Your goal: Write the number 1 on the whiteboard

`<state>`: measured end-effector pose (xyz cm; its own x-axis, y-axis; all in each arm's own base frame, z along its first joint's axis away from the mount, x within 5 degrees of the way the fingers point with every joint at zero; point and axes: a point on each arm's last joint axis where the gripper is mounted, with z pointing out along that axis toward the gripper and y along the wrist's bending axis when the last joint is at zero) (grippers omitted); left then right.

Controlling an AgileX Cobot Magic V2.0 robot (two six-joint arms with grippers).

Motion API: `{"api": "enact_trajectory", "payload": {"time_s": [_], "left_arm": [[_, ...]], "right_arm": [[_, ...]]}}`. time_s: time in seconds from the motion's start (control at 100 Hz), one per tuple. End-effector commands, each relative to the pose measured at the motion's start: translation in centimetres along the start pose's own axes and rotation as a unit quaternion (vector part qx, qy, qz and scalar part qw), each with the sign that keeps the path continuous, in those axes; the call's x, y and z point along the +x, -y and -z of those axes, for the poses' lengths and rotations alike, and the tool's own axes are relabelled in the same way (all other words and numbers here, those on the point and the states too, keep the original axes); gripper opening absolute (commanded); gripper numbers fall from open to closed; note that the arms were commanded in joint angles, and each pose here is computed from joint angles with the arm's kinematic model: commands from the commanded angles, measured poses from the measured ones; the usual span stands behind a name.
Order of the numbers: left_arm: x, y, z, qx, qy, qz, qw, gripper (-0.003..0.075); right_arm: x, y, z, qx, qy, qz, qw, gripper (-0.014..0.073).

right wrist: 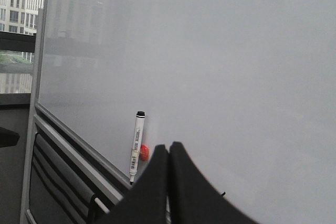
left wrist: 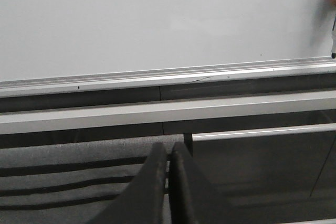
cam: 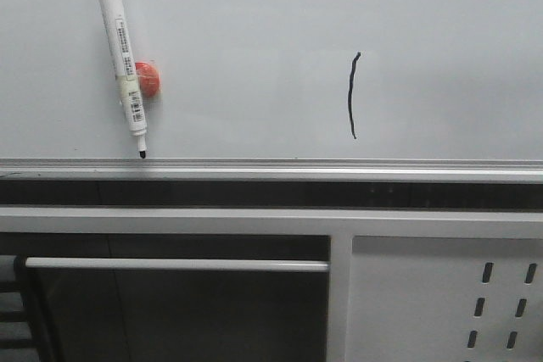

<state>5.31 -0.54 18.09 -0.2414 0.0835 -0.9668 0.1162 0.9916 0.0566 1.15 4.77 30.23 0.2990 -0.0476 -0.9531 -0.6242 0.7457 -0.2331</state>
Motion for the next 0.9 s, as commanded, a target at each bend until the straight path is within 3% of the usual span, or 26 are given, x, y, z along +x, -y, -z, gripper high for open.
{"api": "enact_trajectory", "payload": {"time_s": [0.0,0.29,0.54,0.66,0.79,0.89], "left_arm": [[0.1,0.0,0.0,-0.003,0.03,0.005,1.0,-0.0018],[0.1,0.0,0.0,-0.003,0.03,0.005,1.0,-0.0018],[0.1,0.0,0.0,-0.003,0.03,0.005,1.0,-0.0018],[0.1,0.0,0.0,-0.003,0.03,0.005,1.0,-0.0018],[0.1,0.0,0.0,-0.003,0.03,0.005,1.0,-0.0018],[0.1,0.0,0.0,-0.003,0.03,0.005,1.0,-0.0018]], "right_arm": [[-0.9,0.5,0.0,0.023,0.008,0.011,1.0,-0.0079],[0.2,0.5,-0.2,0.025,-0.006,0.008,1.0,-0.0079],[1.1,2.2,-0.2,0.139,-0.009,-0.03,0.99,-0.0079],[1.7,3.5,0.1,0.218,0.01,-0.05,0.975,-0.0079],[2.9,5.1,1.1,0.324,0.006,-0.112,0.939,-0.0079],[3.7,5.1,1.7,0.345,-0.047,-0.075,0.934,-0.0079]]}}
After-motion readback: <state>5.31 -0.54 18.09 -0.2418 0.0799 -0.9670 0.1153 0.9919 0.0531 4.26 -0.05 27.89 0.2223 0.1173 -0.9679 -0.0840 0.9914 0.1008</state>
